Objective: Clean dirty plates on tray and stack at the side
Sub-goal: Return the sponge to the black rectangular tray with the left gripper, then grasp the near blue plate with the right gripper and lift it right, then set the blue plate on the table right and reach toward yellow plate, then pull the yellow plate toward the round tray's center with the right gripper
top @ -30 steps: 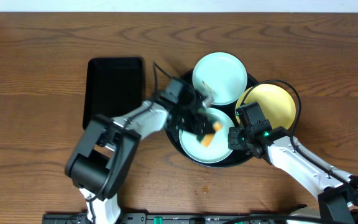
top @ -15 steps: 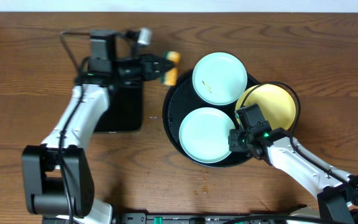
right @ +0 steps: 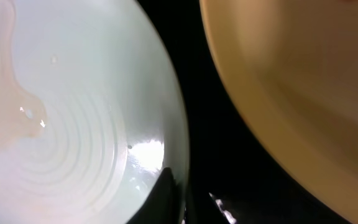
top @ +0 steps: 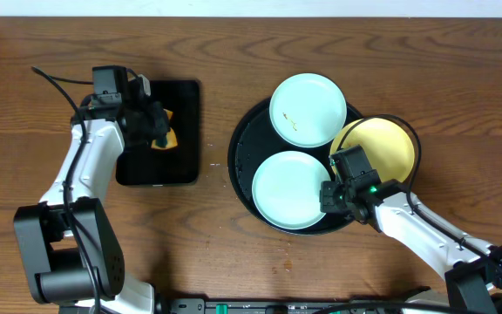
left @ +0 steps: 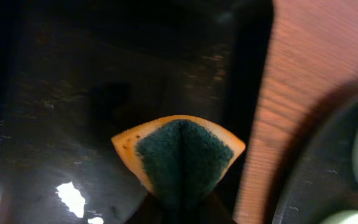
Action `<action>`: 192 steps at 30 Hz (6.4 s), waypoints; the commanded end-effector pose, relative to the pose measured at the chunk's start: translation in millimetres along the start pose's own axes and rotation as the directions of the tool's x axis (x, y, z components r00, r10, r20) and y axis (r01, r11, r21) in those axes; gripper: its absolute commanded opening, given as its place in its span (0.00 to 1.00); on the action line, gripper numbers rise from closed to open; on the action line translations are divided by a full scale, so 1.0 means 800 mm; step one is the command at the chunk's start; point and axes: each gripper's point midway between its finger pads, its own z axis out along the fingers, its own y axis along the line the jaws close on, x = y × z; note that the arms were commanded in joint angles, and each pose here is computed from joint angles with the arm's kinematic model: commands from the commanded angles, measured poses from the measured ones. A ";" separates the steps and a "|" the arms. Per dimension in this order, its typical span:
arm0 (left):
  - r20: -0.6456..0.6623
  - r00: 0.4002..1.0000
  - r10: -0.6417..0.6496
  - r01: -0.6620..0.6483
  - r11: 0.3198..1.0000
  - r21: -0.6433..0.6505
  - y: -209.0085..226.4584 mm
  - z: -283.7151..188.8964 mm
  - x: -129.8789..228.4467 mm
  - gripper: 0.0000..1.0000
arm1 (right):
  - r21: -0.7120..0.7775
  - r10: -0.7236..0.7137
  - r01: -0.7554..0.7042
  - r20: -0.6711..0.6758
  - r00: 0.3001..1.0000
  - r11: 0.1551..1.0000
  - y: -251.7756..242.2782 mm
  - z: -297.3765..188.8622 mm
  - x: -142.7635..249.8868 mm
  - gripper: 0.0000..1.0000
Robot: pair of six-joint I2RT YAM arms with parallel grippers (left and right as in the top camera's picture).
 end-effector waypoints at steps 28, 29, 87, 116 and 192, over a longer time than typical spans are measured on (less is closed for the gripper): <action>-0.001 1.000 0.028 -0.027 0.985 -0.168 0.039 0.010 0.005 0.85 | 0.605 -0.435 0.262 0.155 0.887 0.752 -0.045 -0.226 -0.153 0.01; -0.001 1.000 0.027 -0.027 0.985 -0.168 0.039 0.010 0.005 0.85 | 0.633 -0.447 0.257 0.159 0.880 0.730 -0.045 -0.232 -0.155 0.01; 0.000 1.000 0.027 -0.027 0.985 -0.169 0.039 0.010 0.005 0.86 | 0.186 0.346 -0.541 0.592 0.728 0.820 -0.359 -0.258 -0.233 0.01; -0.001 1.000 0.028 -0.027 0.985 -0.168 0.039 0.010 0.005 0.87 | -0.174 0.289 -0.258 0.186 0.939 0.950 -0.226 -0.183 -0.184 0.51; -0.001 1.000 0.028 -0.027 0.985 -0.168 0.039 0.010 0.005 0.87 | 0.023 0.273 -0.280 -0.301 0.914 0.960 -0.051 -0.011 -0.011 0.03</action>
